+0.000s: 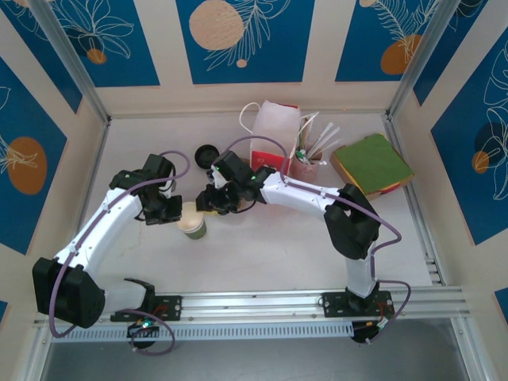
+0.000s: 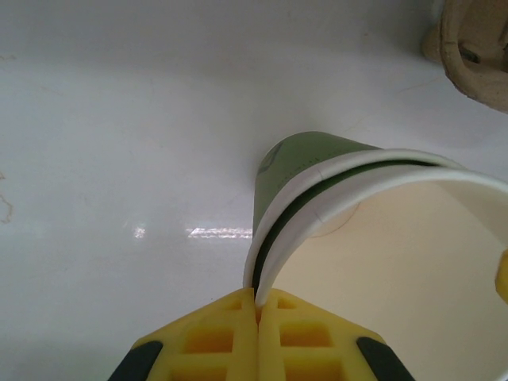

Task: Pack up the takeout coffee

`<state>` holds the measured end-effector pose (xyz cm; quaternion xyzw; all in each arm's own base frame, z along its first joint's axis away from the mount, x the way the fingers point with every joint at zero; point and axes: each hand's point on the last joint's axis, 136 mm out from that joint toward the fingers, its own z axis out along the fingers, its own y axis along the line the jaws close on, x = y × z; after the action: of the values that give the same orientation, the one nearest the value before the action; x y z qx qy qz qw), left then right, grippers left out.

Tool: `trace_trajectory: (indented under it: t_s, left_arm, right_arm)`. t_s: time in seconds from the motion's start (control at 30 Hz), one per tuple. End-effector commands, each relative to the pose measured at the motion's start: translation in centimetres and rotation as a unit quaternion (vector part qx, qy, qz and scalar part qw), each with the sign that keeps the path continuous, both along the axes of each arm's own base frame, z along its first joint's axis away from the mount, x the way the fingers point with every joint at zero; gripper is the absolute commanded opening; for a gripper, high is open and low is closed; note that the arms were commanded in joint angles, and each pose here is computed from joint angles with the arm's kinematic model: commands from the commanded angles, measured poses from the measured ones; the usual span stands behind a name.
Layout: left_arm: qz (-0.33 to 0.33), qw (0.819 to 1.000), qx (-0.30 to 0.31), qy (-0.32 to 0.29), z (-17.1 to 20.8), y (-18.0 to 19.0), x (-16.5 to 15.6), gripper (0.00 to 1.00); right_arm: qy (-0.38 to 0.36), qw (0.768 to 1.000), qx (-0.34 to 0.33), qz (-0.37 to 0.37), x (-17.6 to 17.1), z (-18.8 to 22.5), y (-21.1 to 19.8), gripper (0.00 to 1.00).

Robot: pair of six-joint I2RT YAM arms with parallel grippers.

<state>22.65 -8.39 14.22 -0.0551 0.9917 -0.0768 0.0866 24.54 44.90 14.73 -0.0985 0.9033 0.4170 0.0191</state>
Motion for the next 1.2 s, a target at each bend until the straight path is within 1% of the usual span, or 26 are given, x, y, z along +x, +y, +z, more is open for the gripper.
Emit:
trace_trajectory:
  t_s: [0.0,0.37,0.43,0.53,0.9,1.17]
  left_arm:
    - [0.004,1.000,-0.006,0.004,0.1,0.0,0.0,0.01]
    - [0.001,1.000,-0.004,0.004,0.1,0.1,0.0,0.01]
    - [0.000,1.000,-0.004,0.005,0.1,0.0,0.0,0.00]
    - [0.001,1.000,-0.007,0.004,0.0,0.0,0.0,0.00]
    - [0.002,1.000,-0.009,0.006,0.0,-0.1,-0.1,0.00]
    - [0.007,1.000,-0.019,0.005,0.0,-0.4,-0.1,0.00]
  right_arm:
    - [-0.021,1.000,-0.007,0.004,-0.3,1.3,-0.1,0.32]
    - [-0.026,1.000,-0.013,0.005,-0.5,1.1,0.2,0.31]
    - [-0.038,0.999,-0.021,0.002,-0.3,1.2,-0.1,0.29]
    - [-0.057,0.998,-0.032,-0.001,-0.1,1.7,-0.6,0.28]
    - [-0.055,0.998,-0.012,0.013,-0.7,2.4,0.1,0.29]
    - [-0.037,0.999,0.010,0.024,-1.1,2.3,0.7,0.25]
